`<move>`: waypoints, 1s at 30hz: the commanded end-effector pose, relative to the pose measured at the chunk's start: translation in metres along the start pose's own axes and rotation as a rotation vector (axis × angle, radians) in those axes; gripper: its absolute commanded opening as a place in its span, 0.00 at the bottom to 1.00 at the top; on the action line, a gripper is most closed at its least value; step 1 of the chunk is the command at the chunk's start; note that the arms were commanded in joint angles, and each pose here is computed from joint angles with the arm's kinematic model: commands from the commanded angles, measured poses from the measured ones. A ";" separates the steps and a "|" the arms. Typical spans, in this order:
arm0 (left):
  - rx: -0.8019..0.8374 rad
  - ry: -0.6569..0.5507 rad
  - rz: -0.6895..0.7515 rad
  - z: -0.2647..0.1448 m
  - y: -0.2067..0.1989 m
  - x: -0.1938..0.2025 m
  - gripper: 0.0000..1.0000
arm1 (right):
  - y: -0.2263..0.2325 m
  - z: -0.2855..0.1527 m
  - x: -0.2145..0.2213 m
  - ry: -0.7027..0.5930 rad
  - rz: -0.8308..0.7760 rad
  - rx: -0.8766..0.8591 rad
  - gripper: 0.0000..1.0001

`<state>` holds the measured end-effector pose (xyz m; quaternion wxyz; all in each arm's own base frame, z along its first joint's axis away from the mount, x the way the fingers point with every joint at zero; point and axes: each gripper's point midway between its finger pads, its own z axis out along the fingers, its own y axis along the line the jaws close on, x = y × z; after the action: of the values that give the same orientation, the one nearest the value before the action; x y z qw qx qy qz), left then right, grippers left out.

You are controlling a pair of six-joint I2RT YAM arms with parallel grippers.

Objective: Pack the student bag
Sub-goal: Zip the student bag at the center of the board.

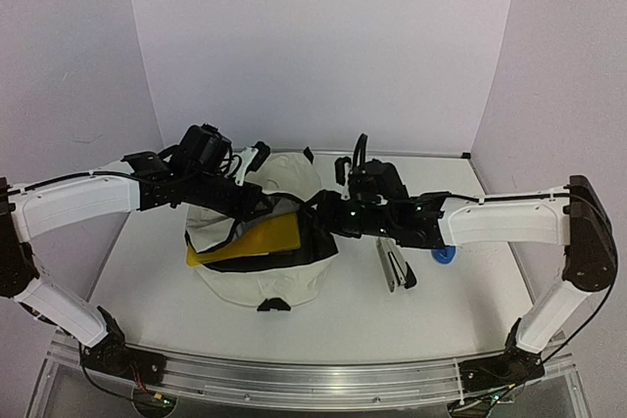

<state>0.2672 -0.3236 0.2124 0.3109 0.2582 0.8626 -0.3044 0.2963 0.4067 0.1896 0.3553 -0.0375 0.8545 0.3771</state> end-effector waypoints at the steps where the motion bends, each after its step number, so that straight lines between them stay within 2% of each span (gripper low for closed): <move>1: 0.077 -0.058 0.029 -0.003 -0.017 -0.022 0.00 | 0.014 0.004 -0.002 0.059 0.183 -0.075 0.46; 5: 0.078 -0.056 0.036 -0.004 -0.017 -0.021 0.00 | 0.003 0.010 0.000 0.075 0.237 -0.057 0.40; 11: 0.080 -0.061 0.039 -0.006 -0.019 -0.023 0.00 | -0.018 0.020 0.005 0.090 0.283 -0.012 0.40; 23: 0.089 -0.058 0.037 -0.005 -0.020 -0.022 0.00 | -0.035 0.041 0.003 0.066 0.282 0.047 0.39; 30: 0.098 -0.056 0.039 -0.006 -0.022 -0.022 0.00 | -0.051 0.053 -0.004 0.032 0.266 0.098 0.32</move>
<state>0.2622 -0.3273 0.2110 0.2983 0.2669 0.8596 -0.3175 0.3280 0.4034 0.1315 0.2621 0.0792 0.8808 0.3864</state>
